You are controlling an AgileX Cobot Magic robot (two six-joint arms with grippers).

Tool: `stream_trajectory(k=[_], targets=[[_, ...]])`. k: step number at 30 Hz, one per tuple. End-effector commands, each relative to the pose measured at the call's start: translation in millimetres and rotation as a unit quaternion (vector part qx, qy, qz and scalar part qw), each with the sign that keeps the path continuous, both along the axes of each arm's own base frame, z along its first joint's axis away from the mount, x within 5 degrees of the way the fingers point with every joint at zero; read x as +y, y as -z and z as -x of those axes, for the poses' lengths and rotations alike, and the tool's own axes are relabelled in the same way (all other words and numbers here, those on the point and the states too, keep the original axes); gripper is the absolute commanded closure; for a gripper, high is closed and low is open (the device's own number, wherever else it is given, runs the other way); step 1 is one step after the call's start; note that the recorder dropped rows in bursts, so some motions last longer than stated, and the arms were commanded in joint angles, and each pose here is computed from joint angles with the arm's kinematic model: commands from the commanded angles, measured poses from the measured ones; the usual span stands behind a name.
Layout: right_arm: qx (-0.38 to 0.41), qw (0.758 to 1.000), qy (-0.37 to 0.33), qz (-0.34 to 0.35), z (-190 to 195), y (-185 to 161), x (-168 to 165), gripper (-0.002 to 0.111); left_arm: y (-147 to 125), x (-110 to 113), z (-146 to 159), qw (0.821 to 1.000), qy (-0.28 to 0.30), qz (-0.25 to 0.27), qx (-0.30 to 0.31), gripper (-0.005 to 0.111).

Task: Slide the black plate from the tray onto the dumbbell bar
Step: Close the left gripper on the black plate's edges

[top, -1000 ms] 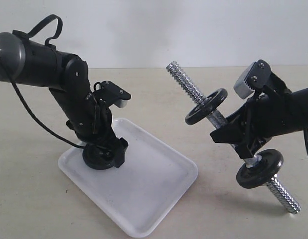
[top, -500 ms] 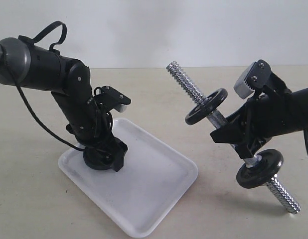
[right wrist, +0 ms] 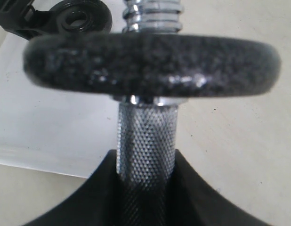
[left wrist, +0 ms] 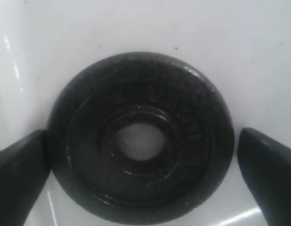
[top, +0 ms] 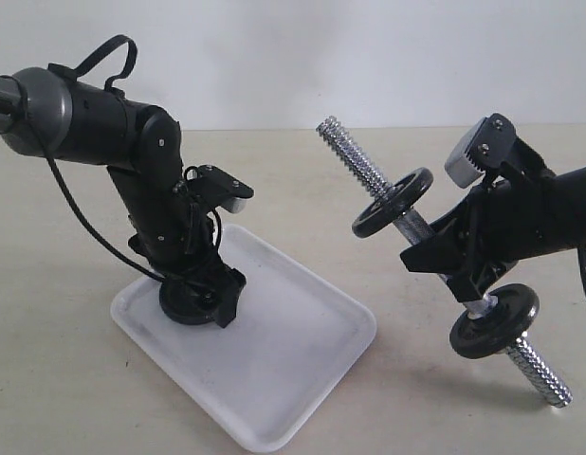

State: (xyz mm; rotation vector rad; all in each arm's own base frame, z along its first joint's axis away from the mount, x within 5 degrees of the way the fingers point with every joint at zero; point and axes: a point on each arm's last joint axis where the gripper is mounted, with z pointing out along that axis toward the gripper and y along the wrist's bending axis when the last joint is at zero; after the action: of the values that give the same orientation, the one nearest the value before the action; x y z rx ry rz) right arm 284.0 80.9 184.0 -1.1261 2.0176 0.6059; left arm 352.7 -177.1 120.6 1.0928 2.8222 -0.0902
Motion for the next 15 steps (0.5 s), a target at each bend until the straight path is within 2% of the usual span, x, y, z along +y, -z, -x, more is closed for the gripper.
stream_trajectory(k=[1,15], targets=[[-0.027,0.996,0.004,-0.088,-1.7,-34.0,7.9,0.108,-2.1,-0.9,-3.6,1.0,-0.002,-0.008,0.004,-0.003],[-0.027,0.996,0.003,-0.089,-1.6,-34.1,8.1,0.108,-2.5,-1.2,-4.3,1.0,-0.004,-0.009,0.005,-0.003]])
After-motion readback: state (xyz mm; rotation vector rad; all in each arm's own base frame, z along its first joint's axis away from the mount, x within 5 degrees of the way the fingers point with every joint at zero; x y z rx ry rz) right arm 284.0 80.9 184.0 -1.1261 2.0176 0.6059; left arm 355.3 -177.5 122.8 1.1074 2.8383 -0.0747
